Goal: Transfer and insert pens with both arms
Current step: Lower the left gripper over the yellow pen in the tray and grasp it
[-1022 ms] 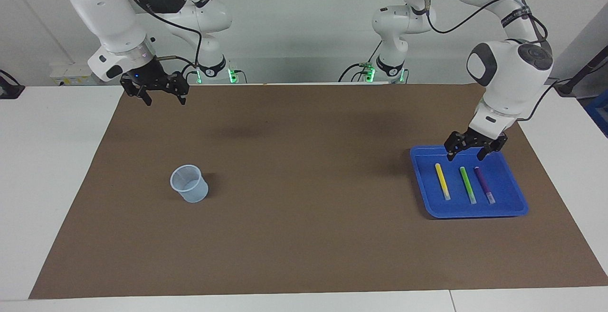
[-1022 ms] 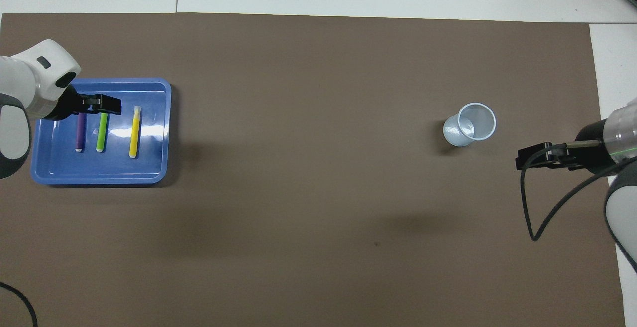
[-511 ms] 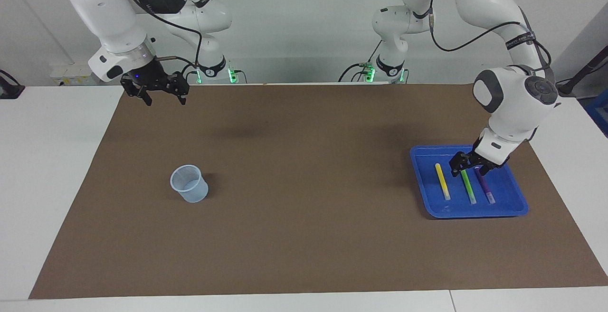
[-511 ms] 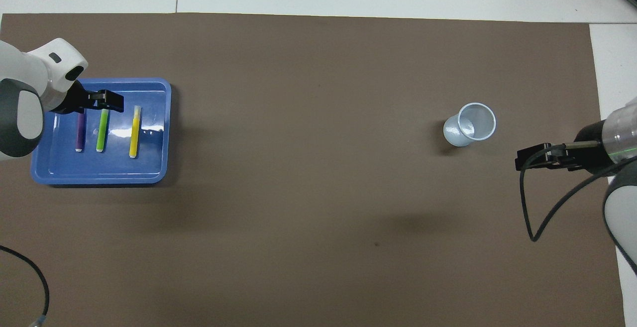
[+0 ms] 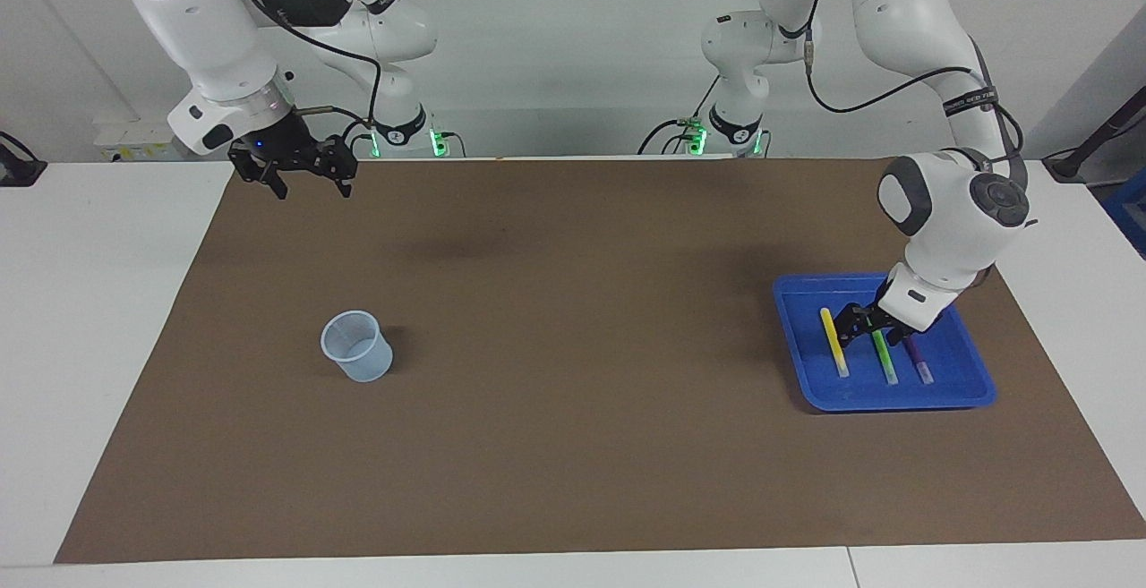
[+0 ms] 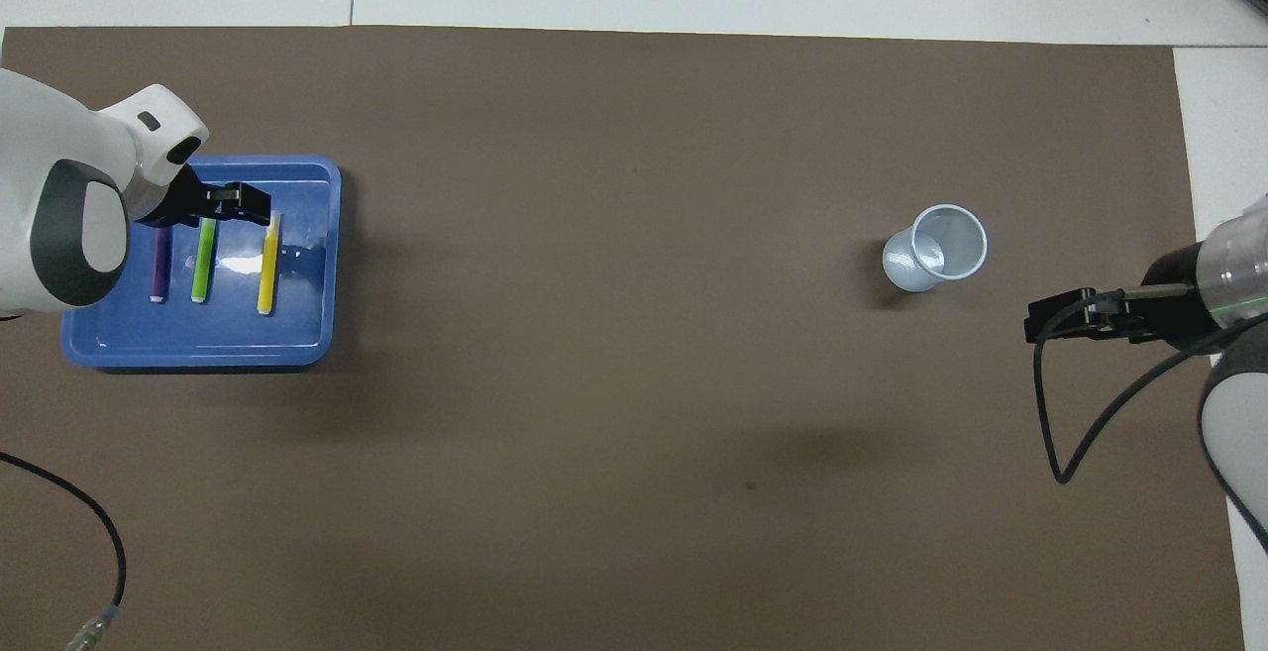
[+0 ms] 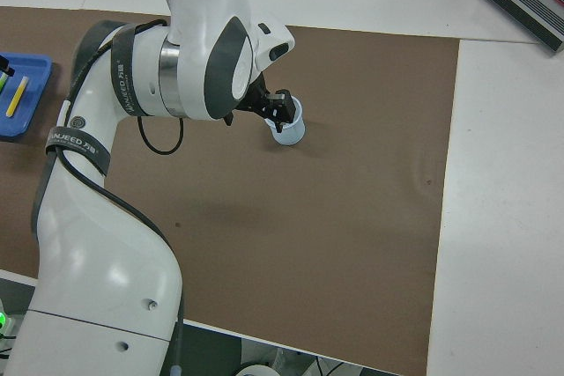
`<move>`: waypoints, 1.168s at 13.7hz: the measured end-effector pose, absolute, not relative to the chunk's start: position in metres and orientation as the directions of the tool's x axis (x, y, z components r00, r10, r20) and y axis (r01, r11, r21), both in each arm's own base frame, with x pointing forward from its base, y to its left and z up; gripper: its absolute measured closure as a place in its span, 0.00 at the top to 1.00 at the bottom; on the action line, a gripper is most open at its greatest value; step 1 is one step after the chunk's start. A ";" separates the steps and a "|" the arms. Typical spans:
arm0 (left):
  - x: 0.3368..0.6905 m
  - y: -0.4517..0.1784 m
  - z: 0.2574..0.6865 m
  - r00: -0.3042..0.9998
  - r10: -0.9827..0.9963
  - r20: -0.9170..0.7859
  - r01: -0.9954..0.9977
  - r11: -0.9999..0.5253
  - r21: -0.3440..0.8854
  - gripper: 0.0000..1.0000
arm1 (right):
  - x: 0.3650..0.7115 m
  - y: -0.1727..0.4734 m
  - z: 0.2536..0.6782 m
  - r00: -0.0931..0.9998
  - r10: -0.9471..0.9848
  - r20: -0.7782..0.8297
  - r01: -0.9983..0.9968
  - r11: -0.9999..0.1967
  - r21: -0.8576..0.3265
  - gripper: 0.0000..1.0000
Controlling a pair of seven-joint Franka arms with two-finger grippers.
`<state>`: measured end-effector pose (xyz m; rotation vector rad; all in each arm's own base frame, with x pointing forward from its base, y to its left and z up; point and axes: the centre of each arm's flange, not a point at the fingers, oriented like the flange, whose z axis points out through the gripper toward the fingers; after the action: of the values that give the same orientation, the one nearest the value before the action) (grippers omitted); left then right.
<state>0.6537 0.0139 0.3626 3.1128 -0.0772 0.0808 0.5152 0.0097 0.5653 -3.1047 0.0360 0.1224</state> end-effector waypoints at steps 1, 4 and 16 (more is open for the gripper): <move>0.655 0.014 0.357 0.997 -0.049 0.057 -0.050 -0.998 0.025 0.85 | 0.515 0.010 0.564 0.996 -0.022 -0.081 -0.024 -0.999 -0.033 1.00; 0.662 0.008 0.338 0.996 -0.056 0.076 -0.058 -0.998 0.024 0.85 | 0.513 0.010 0.562 0.996 -0.021 -0.087 -0.024 -0.999 -0.034 1.00; 0.660 0.004 0.302 0.994 -0.059 0.088 -0.061 -0.998 0.025 0.34 | 0.510 0.009 0.561 0.996 -0.021 -0.090 -0.024 -0.999 -0.035 1.00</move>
<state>0.6600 0.0040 0.3023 3.1098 -0.0937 0.1358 0.5099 0.0094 0.5607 -3.1022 0.0353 0.1395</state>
